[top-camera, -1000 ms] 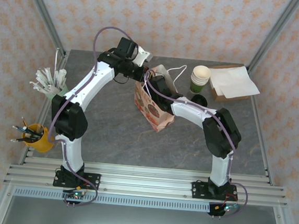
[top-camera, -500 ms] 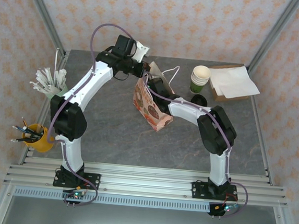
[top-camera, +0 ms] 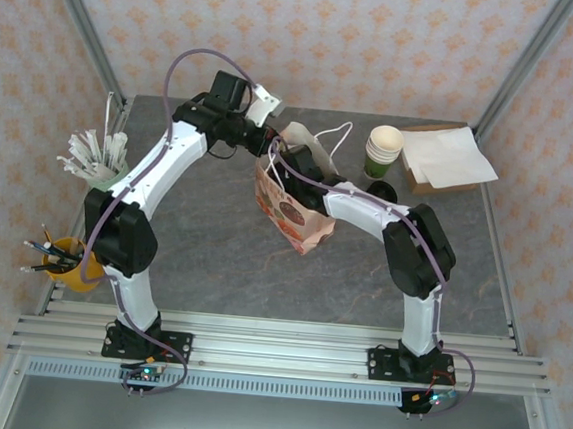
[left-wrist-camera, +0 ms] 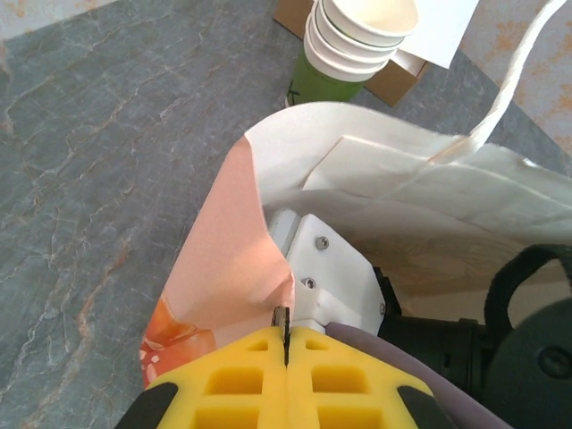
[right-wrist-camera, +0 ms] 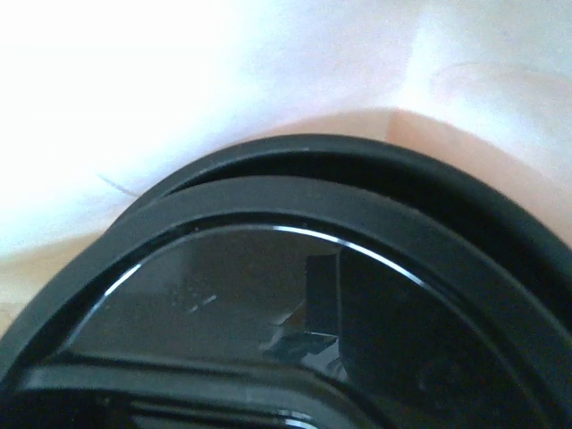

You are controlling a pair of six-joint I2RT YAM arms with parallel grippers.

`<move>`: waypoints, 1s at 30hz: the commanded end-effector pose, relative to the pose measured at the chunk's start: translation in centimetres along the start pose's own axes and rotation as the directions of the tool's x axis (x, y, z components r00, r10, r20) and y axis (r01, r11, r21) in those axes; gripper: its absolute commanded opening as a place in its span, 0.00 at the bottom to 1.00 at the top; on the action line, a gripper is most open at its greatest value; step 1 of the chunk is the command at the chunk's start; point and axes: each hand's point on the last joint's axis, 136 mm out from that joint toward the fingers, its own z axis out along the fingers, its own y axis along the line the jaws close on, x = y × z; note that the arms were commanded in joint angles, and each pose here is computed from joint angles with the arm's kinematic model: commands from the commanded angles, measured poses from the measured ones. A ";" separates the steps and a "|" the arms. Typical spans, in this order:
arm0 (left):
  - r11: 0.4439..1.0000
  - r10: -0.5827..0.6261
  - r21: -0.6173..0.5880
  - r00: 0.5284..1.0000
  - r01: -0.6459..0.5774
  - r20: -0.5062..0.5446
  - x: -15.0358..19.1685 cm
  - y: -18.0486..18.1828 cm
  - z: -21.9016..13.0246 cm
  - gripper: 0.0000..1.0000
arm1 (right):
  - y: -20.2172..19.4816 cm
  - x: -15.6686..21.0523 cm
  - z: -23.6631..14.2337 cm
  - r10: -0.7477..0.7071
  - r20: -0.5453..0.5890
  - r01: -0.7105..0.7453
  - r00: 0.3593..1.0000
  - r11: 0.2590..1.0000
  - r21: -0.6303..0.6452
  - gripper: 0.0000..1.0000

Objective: Pack the takeout coffee

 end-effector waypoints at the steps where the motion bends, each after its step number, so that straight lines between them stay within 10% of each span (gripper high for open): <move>1: 1.000 0.010 -0.002 1.000 -0.010 0.024 -0.7 -0.3 -1.7 0.00 | -0.1 -1.1 -0.6 -0.023 0.016 0.023 1.000 0.999 -0.049 0.38; 14: 0.999 0.011 0.050 0.999 -0.009 -0.040 0.3 -0.6 -1.1 0.00 | 0.6 -2.7 0.0 -0.115 0.098 0.125 0.989 0.987 -0.099 0.43; 20: 0.993 0.007 -0.120 0.997 -0.017 -0.082 -0.2 1.5 -2.8 0.59 | 0.9 -2.3 -0.9 -0.141 0.066 0.149 0.988 0.980 -0.130 0.45; 30: 0.963 0.170 -0.186 0.975 -0.195 -0.140 -2.0 3.1 -2.2 0.63 | 0.4 -1.8 -0.5 -0.166 0.034 0.169 0.986 0.974 -0.148 0.46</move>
